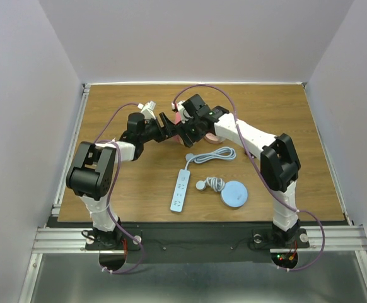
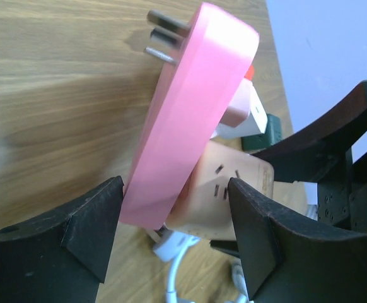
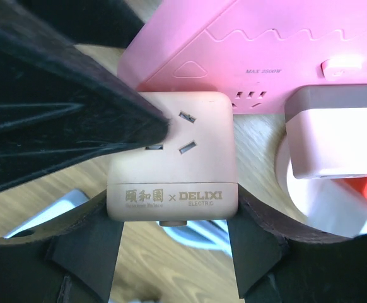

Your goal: Insert the plug

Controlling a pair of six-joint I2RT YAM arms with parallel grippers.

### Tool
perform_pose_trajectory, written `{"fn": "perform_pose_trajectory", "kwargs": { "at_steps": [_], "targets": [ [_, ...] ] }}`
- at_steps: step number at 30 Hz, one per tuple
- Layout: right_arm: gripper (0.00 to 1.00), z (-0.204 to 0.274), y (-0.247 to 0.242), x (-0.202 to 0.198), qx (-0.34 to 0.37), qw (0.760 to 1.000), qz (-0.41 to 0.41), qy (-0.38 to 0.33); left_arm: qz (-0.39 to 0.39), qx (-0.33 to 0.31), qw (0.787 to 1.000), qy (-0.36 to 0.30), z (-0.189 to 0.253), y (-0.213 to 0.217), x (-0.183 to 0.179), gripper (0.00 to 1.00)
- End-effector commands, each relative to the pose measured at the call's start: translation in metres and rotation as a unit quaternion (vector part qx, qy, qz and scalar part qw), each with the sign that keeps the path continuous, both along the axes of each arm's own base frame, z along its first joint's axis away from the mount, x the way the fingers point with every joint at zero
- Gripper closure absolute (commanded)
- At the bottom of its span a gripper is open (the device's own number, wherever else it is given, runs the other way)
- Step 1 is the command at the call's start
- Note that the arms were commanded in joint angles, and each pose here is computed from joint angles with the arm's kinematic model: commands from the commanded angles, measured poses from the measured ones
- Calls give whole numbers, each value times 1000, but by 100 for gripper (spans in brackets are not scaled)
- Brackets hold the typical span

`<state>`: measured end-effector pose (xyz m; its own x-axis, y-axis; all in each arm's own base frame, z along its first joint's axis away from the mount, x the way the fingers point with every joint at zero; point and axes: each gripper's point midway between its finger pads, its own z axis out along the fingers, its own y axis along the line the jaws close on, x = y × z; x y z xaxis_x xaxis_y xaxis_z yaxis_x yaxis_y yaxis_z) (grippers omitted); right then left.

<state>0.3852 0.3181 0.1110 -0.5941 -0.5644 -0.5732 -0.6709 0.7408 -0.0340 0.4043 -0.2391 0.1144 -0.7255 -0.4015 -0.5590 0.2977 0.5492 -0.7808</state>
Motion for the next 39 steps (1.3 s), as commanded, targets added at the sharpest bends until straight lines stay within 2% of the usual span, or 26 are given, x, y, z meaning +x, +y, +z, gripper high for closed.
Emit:
{"fn": "perform_pose_trajectory", "kwargs": {
  "at_steps": [1,5,9,19,23,35,37,39],
  "targets": [
    [100,55,-6,16,38,997,-32,-51,-41,-18,999,-16,24,-11,-21,22],
    [100,43,-16,-5,16,999,-32,-3,-36,-15,999,-24,27,-8,-18,22],
    [100,35,-22,-13,10,999,-38,10,-30,-8,999,-28,24,-6,-13,22],
    [100,15,7,0,25,998,-21,49,-19,15,1000,-20,4,-8,22,21],
    [99,-5,11,-1,10,997,-17,77,-15,14,999,-26,6,-8,37,21],
    [100,-20,13,-6,6,995,-6,100,-21,7,999,-36,6,-11,63,21],
    [100,-22,13,-5,5,995,-6,101,-22,6,999,-37,6,-12,65,24],
    [100,-21,14,-5,5,995,-6,100,-30,4,999,-40,7,-14,66,37]
  ]
}}
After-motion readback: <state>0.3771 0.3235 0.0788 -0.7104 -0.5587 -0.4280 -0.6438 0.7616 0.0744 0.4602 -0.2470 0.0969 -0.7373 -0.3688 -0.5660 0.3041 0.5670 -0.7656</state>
